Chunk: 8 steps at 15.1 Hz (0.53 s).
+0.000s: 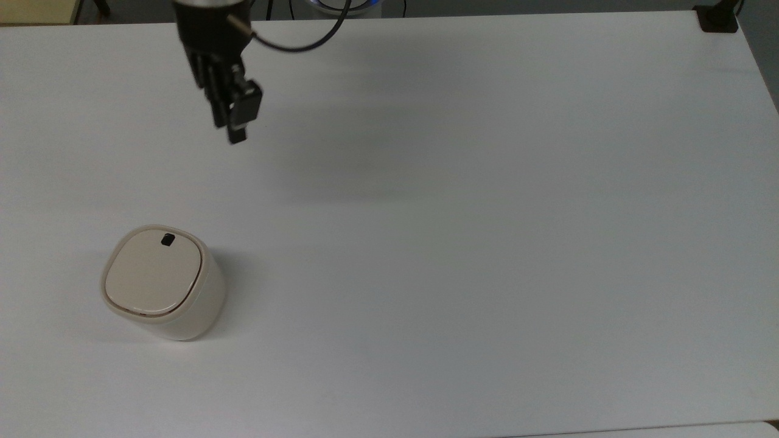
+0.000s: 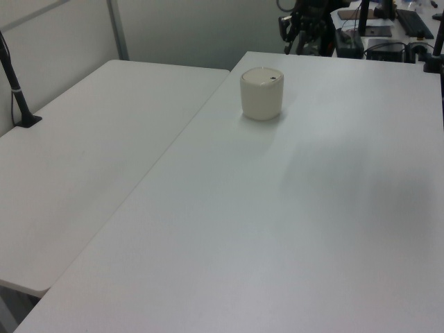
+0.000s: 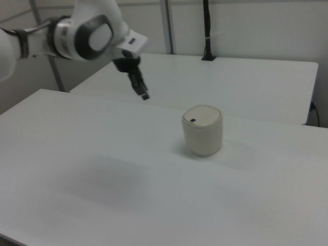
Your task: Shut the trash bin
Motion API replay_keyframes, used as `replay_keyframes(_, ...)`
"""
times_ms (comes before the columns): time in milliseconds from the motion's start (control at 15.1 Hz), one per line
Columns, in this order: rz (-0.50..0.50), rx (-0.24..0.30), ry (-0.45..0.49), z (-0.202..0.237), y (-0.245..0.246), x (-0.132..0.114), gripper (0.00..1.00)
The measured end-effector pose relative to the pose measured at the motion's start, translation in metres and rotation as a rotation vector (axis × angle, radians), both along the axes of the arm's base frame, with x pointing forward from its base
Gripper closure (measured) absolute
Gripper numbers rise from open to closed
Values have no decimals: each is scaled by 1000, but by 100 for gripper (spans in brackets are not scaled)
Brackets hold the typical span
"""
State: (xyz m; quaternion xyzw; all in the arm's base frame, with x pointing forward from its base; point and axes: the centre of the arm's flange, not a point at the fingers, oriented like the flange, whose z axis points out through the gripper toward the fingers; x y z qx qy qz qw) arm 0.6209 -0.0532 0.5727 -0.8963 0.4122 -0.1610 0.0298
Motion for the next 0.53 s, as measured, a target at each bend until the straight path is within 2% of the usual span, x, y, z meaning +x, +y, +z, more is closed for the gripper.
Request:
replay_keyframes(199,143,4,79,27,43,-28,28)
replay_keyframes(266,195,2,120,37,61,-43,12)
replay_keyframes(332,223,-1,146,40,69,-51,4)
replay_keyframes(398,261,-5,177,42,81,-60,0)
replay_keyframes(531,376,-29,196,48,97,-76,0)
